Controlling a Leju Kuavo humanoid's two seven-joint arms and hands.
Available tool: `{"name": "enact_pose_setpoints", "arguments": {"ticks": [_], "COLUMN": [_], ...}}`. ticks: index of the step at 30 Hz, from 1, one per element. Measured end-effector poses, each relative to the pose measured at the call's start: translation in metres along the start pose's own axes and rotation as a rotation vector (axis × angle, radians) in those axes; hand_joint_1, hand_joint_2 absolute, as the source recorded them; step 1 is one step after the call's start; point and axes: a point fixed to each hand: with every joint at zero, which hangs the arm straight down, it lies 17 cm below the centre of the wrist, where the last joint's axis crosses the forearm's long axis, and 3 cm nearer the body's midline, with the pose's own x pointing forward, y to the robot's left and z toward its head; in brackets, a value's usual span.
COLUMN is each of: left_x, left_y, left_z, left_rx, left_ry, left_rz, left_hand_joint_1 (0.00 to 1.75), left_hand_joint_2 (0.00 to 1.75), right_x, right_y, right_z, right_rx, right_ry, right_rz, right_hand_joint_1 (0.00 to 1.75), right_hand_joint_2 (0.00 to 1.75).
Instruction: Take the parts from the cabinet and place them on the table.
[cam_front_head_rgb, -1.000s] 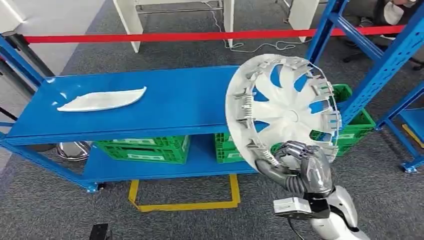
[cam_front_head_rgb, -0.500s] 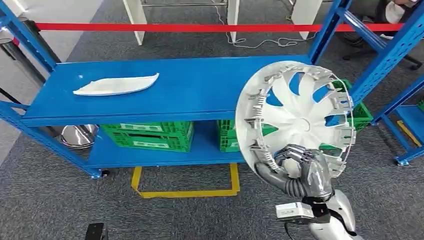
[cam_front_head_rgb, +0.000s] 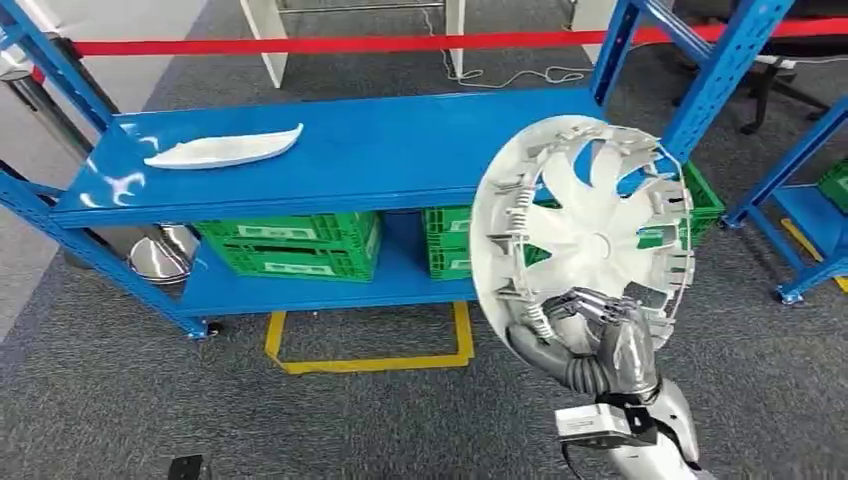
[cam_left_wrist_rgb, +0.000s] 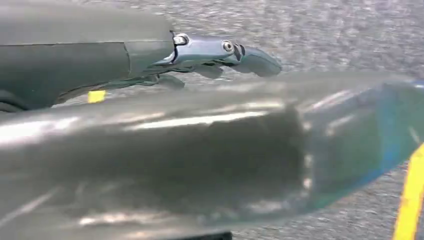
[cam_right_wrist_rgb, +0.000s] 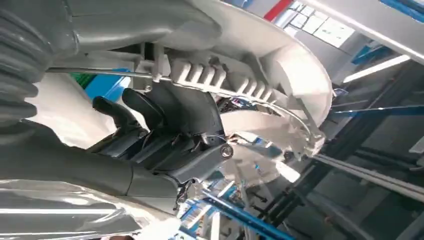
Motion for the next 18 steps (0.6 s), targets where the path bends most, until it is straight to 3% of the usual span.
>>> {"name": "enact_pose_setpoints", "arguments": {"ticks": [18], "left_x": [0.002], "left_y": [-0.01], "left_z": [0.002], "left_rx": [-0.025], "left_ry": [-0.006], "left_rz": [0.02], "left_hand_joint_1": [0.0], "left_hand_joint_2": [0.0], "right_x": [0.003], "right_y": [0.003], "right_z": [0.006], "right_rx": [-0.015], "right_ry": [0.002], "right_rz": [-0.042], "right_hand_joint_1": [1.75], "right_hand_joint_2": [1.75]}}
